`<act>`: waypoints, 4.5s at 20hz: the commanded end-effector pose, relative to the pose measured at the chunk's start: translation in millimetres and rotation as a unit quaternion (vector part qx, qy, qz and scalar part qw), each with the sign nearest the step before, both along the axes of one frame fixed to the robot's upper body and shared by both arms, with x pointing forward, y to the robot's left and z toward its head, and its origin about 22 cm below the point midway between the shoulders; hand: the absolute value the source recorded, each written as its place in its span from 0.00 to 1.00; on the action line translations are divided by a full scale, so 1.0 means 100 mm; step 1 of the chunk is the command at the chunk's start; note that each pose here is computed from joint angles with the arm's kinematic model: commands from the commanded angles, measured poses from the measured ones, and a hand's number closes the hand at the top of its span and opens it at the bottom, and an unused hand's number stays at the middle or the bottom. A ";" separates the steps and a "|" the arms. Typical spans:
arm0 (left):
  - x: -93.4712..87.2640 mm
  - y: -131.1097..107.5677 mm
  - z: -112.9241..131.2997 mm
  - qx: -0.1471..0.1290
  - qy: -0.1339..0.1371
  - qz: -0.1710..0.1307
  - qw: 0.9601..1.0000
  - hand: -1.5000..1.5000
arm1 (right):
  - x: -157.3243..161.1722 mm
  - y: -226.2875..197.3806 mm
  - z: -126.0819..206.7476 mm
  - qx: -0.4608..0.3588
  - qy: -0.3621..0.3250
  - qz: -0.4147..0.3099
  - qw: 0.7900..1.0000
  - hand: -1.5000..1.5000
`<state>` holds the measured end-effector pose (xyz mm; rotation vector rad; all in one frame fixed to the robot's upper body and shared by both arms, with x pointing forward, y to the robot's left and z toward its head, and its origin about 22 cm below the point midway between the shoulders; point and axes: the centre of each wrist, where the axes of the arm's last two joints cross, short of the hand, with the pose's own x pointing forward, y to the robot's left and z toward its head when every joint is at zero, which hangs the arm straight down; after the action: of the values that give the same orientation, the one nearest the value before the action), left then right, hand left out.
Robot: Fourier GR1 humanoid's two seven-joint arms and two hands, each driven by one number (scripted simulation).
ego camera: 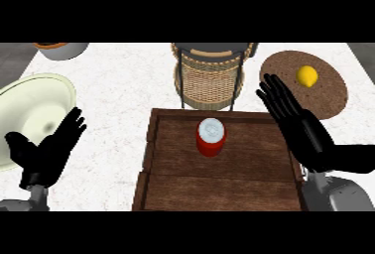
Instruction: Pick the can from the tray and place it in the tiered basket
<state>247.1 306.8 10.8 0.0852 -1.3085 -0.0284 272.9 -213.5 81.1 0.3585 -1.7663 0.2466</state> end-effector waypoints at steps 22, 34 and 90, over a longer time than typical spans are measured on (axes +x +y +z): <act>-0.27 0.47 -0.18 0.093 0.047 0.026 0.994 0.50 | -0.98 0.21 -1.48 -0.120 0.208 -0.455 0.857 0.00; -0.25 0.44 -0.25 0.088 0.044 0.025 0.995 0.50 | -0.53 0.34 -0.67 -0.165 0.280 -0.333 0.885 0.00; -0.27 0.39 -0.26 0.081 0.049 0.038 0.995 0.50 | 0.07 1.26 -0.25 -0.209 0.423 -0.278 0.837 0.00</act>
<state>223.0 356.5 -12.1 0.2747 -1.2381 -0.0769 261.3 -92.5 57.7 -0.3508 -0.9373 0.0685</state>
